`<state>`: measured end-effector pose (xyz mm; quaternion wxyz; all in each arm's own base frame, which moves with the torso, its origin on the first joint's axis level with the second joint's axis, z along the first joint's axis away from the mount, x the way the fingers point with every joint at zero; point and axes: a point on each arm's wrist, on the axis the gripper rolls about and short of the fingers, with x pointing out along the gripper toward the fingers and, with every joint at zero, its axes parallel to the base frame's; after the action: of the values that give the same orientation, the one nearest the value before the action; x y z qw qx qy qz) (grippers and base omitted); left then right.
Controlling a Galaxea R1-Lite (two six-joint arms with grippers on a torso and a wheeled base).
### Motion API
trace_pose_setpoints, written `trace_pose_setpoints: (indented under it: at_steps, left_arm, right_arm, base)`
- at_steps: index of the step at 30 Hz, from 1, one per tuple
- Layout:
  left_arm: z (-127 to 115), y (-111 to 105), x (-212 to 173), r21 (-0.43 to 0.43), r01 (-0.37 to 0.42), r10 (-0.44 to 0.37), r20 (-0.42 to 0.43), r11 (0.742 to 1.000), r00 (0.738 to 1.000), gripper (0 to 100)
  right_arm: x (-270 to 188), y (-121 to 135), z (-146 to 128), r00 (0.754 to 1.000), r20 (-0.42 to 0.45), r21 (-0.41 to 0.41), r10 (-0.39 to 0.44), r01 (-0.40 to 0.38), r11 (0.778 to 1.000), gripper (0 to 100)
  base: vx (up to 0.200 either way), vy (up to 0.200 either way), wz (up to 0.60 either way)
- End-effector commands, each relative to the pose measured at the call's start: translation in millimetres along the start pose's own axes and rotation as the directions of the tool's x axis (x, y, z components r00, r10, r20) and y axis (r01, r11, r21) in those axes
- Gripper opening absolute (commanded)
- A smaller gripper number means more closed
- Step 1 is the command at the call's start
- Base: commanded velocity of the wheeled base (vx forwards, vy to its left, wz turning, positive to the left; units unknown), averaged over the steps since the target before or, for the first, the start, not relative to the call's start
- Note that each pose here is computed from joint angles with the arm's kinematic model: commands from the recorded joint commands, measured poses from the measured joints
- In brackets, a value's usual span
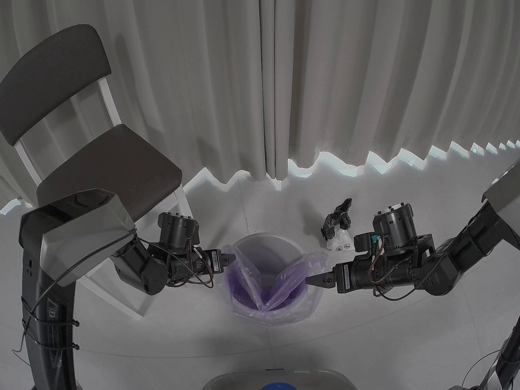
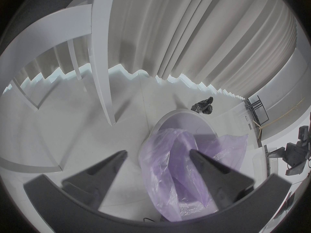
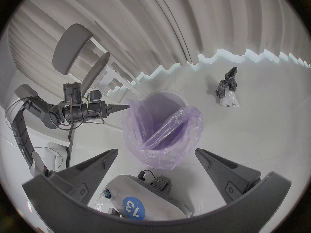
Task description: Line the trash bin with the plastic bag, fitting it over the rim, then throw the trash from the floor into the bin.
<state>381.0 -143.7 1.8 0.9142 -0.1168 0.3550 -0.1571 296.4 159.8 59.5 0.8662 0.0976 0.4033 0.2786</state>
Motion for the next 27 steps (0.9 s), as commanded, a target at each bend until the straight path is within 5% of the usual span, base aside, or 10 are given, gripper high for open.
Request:
trace_pose_setpoints:
  at_steps: [1,10,16,21,27]
  left_arm:
    - [5.2,-3.4,-16.0,0.002,0.006,-0.006,0.018,1.0,1.0,100]
    - [12.2,-3.6,-50.5,-0.003,0.003,-0.003,0.046,1.0,0.999,100]
    - [13.9,-9.1,-81.0,0.01,0.016,-0.017,0.084,1.0,0.996,100]
    - [17.3,-18.9,-106.3,0.08,0.038,-0.048,0.13,0.996,0.99,100]
    - [23.9,-40.0,-147.6,0.188,-0.064,0.015,0.25,0.98,0.968,100]
  right_arm:
    - [-16.5,15.6,1.9,0.999,0.029,-0.029,0.032,-0.032,0.999,100]
    - [-22.4,39.0,12.1,0.997,0.077,-0.142,-0.02,0.031,0.989,100]
    - [-40.1,46.8,28.6,0.989,0.018,-0.277,-0.15,0.149,0.949,100]
    - [-51.6,56.0,46.1,0.98,0.038,-0.294,-0.193,0.196,0.935,100]
    - [-82.2,63.5,50.8,0.963,0.044,-0.291,-0.267,0.268,0.918,100]
  base:
    - [0.0,0.0,0.0]
    - [0.0,0.0,0.0]
    - [0.0,0.0,0.0]
    - [0.0,0.0,0.0]
    - [0.0,0.0,0.0]
